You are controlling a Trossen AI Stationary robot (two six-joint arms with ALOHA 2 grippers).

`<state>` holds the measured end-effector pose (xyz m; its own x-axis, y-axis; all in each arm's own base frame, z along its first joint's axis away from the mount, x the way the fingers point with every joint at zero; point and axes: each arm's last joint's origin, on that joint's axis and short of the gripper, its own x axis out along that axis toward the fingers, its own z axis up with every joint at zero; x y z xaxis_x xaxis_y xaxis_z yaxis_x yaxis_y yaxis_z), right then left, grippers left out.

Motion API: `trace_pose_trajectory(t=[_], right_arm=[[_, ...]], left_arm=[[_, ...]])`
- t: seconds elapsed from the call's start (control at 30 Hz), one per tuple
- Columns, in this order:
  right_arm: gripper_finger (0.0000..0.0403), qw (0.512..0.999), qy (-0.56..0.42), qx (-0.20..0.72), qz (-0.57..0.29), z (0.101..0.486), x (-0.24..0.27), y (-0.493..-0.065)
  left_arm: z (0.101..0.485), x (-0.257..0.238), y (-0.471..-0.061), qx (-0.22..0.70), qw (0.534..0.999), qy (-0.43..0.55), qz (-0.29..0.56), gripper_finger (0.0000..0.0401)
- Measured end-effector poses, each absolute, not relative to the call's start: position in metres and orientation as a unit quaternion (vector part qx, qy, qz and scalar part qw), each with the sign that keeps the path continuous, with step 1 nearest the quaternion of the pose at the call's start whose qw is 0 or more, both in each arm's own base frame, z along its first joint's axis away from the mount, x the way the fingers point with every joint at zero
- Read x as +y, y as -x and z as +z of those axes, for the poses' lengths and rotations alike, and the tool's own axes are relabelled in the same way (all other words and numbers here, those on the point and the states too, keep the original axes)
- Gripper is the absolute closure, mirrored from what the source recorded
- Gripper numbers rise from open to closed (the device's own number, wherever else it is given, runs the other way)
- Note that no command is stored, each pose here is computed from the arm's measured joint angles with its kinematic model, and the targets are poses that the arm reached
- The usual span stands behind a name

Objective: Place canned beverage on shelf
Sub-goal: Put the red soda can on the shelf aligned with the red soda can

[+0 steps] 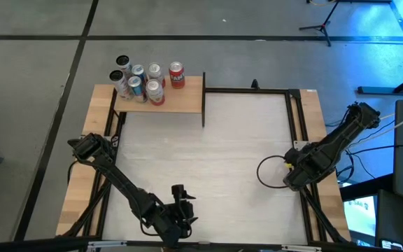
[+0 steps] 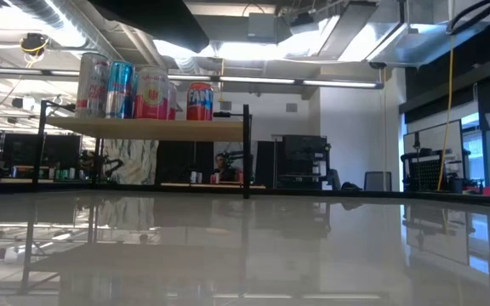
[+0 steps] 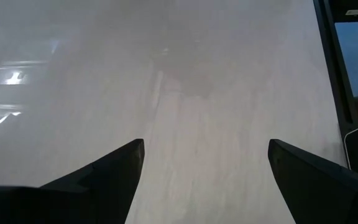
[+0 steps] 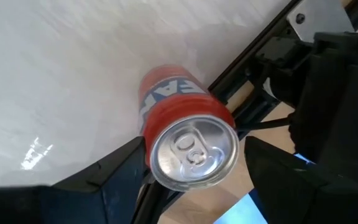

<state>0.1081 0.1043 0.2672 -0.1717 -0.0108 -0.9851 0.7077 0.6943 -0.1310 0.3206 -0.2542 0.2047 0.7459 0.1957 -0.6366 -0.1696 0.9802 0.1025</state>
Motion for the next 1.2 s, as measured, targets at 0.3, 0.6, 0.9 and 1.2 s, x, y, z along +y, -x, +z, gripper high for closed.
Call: trace_pose_trajectory(t=[0.3, 0.6, 0.9, 1.2], right_arm=[[0.0091, 0.589, -0.253, 0.706, -0.302, 0.260, 0.105, -0.109], [0.0042, 0.566, -0.246, 0.724, -0.309, 0.240, 0.103, -0.105], [0.0070, 0.577, -0.263, 0.728, -0.261, 0.229, 0.109, -0.110], [0.0117, 0.603, -0.246, 0.723, -0.232, 0.230, 0.110, -0.112]], left_arm=[[0.205, -0.254, -0.321, 0.343, 0.934, -0.019, 0.098, 0.0070], [0.205, -0.254, -0.321, 0.343, 0.934, -0.019, 0.098, 0.0070], [0.205, -0.254, -0.321, 0.343, 0.934, -0.019, 0.098, 0.0070], [0.205, -0.254, -0.322, 0.339, 0.936, -0.014, 0.097, 0.0070]])
